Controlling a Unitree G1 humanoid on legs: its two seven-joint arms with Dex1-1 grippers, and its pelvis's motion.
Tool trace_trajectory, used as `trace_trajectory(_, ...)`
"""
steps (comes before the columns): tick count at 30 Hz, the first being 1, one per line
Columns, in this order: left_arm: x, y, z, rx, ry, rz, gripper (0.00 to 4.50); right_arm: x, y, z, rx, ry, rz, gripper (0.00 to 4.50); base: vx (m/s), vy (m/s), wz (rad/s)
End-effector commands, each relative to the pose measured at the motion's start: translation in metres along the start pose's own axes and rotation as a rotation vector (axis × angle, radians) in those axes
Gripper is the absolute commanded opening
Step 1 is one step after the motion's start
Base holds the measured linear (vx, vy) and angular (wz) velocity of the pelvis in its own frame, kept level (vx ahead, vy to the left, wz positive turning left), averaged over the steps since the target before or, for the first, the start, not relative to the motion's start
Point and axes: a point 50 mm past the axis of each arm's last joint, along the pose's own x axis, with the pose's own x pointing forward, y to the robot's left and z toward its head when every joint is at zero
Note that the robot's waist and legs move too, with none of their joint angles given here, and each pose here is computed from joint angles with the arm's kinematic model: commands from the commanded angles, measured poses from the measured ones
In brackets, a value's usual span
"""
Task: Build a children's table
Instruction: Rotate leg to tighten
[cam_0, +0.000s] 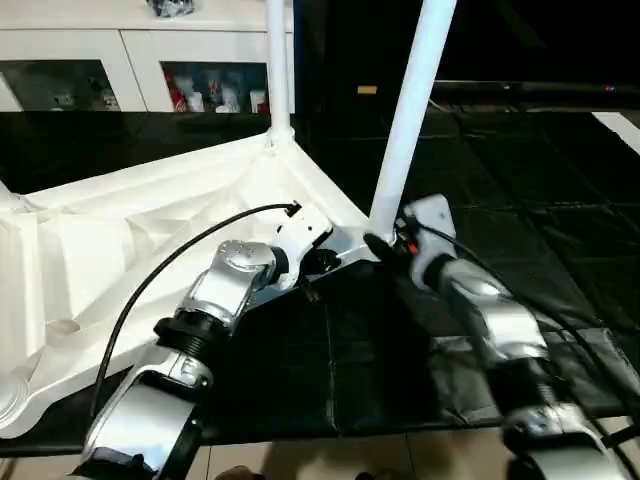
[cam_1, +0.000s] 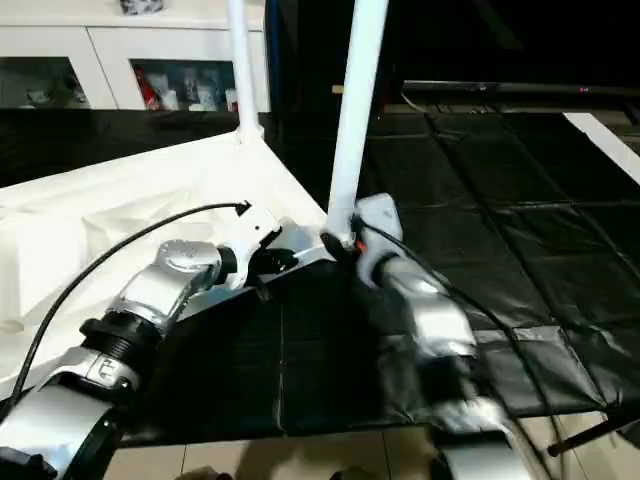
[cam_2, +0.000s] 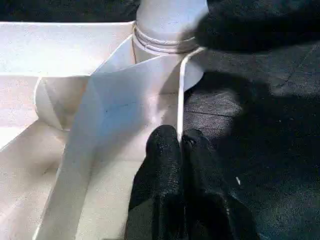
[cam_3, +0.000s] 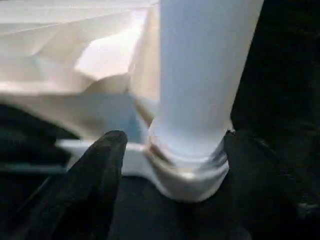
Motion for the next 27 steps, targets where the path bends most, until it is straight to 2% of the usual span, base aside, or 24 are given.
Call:
trace_trajectory(1,-0.004,0.006,0.020,0.044,-0.080,-0.008,0.00,-0.004,0.002,0.004,-0.022,-0.003,0.066,3.62,0.000,0.000,0.00)
trace_trajectory(5,-0.011,0.008,0.016,0.090,-0.093,-0.058,0.00,-0.022,-0.007,0.007,-0.054,0.005,0.167,3.91,0.000,0.000,0.00)
trace_trajectory(9,-0.019,0.004,0.010,0.150,-0.098,-0.185,0.00,-0.040,-0.016,0.011,-0.117,0.016,0.273,4.34,0.000,0.000,0.00)
trace_trajectory(12,-0.027,0.003,0.002,0.200,-0.060,-0.275,0.00,-0.049,-0.022,0.012,-0.171,0.063,0.353,4.34,0.000,0.000,0.00)
trace_trajectory(15,-0.032,0.000,-0.002,0.229,-0.048,-0.338,0.00,-0.054,-0.021,0.012,-0.189,0.080,0.429,4.34,0.000,0.000,0.00)
trace_trajectory(18,-0.038,-0.005,-0.006,0.259,-0.037,-0.439,0.00,-0.058,-0.016,0.011,-0.246,0.101,0.525,4.34,0.000,0.000,0.00)
trace_trajectory(22,-0.040,-0.011,-0.007,0.284,-0.031,-0.521,0.00,-0.060,-0.011,0.010,-0.247,0.112,0.613,4.34,0.000,0.000,0.00)
trace_trajectory(23,-0.042,-0.014,-0.008,0.304,-0.029,-0.564,0.00,-0.061,-0.008,0.010,-0.231,0.118,0.659,4.20,0.000,0.000,0.00)
trace_trajectory(25,-0.043,-0.016,-0.009,0.313,-0.025,-0.589,0.00,-0.061,-0.007,0.010,-0.223,0.122,0.683,4.20,0.000,0.000,0.00)
trace_trajectory(27,-0.045,-0.019,-0.009,0.325,-0.020,-0.625,0.00,-0.062,-0.006,0.009,-0.217,0.133,0.712,3.91,0.000,0.000,0.00)
